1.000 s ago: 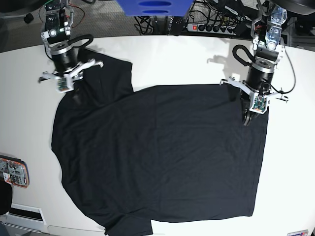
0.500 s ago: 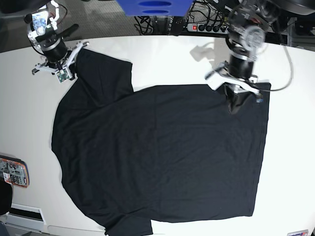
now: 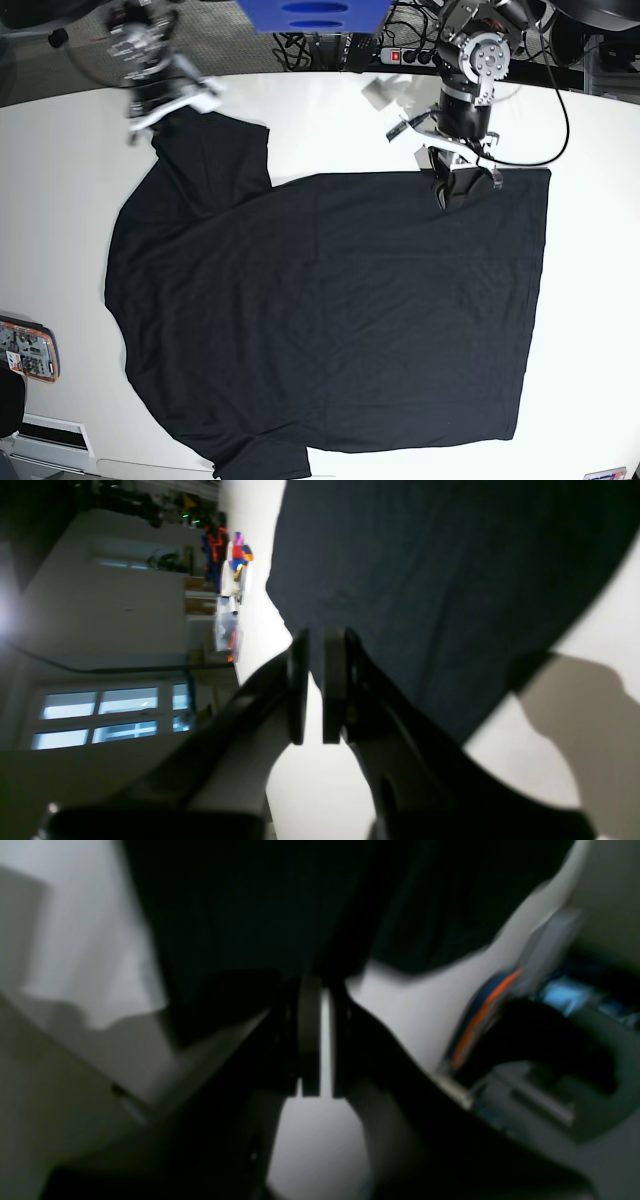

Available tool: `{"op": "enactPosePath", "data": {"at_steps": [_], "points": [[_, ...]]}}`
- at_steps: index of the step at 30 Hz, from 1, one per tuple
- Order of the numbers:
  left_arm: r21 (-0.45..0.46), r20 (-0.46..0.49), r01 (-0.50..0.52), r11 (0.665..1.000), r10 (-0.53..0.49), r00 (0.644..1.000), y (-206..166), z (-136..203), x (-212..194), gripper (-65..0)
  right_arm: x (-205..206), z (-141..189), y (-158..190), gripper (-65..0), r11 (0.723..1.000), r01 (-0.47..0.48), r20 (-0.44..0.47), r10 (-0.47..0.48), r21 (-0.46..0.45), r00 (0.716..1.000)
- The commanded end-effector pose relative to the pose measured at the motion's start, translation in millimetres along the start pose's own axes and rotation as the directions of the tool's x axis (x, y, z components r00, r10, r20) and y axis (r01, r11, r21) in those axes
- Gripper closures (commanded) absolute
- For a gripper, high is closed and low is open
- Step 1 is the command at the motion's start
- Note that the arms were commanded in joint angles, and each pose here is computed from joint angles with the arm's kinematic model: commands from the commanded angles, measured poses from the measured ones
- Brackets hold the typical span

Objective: Fold the T-shirt properly
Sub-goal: 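Grasp the shoulder edges of the black T-shirt with both grippers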

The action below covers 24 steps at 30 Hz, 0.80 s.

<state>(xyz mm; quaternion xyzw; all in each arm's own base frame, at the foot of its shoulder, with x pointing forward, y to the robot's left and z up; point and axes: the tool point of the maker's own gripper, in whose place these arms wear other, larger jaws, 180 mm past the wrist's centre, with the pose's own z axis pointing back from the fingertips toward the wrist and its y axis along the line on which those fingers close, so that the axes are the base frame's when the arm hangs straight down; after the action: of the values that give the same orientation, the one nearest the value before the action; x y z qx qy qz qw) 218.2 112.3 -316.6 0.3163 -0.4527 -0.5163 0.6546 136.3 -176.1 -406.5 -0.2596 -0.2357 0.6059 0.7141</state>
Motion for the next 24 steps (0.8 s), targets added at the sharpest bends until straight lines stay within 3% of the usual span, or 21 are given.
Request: {"op": "enactPosePath", "data": {"at_steps": [1, 4, 8, 12, 16, 24], "points": [[0.038, 0.01, 0.002, 0.999, -0.002, 1.0, 10, 1, 1, -5.8, 4, 4, -5, -2.9, 0.999, -0.024, 0.005, 0.024, -0.029, 1.0], [0.021, 0.004, -0.002, 1.0, 0.002, 1.0, 4, 6, 0, -5.8, 14, 5, -1, -3.8, 0.999, -0.029, 0.026, 0.03, -0.022, 0.999], [0.019, 0.004, -0.002, 1.0, 0.002, 1.0, 3, 7, 0, -5.8, 14, 4, -2, -10.3, 0.999, -0.032, 0.025, 0.033, -0.021, 0.999], [0.016, 0.003, -0.005, 1.0, 0.005, 1.0, 3, 7, 0, -6.3, 13, 6, 21, -18.1, 0.991, -0.09, 0.029, 0.087, 0.098, 0.996], [0.015, 0.003, -0.006, 1.0, 0.006, 1.0, 3, 7, 0, -6.4, 14, 6, 24, -25.4, 0.989, -0.095, 0.032, 0.092, 0.112, 0.995], [0.011, 0.002, -0.006, 1.0, 0.006, 1.0, 1, 8, -1, -6.4, 13, 14, 37, -26.1, 0.985, -0.096, 0.035, 0.092, 0.146, 0.995]]}}
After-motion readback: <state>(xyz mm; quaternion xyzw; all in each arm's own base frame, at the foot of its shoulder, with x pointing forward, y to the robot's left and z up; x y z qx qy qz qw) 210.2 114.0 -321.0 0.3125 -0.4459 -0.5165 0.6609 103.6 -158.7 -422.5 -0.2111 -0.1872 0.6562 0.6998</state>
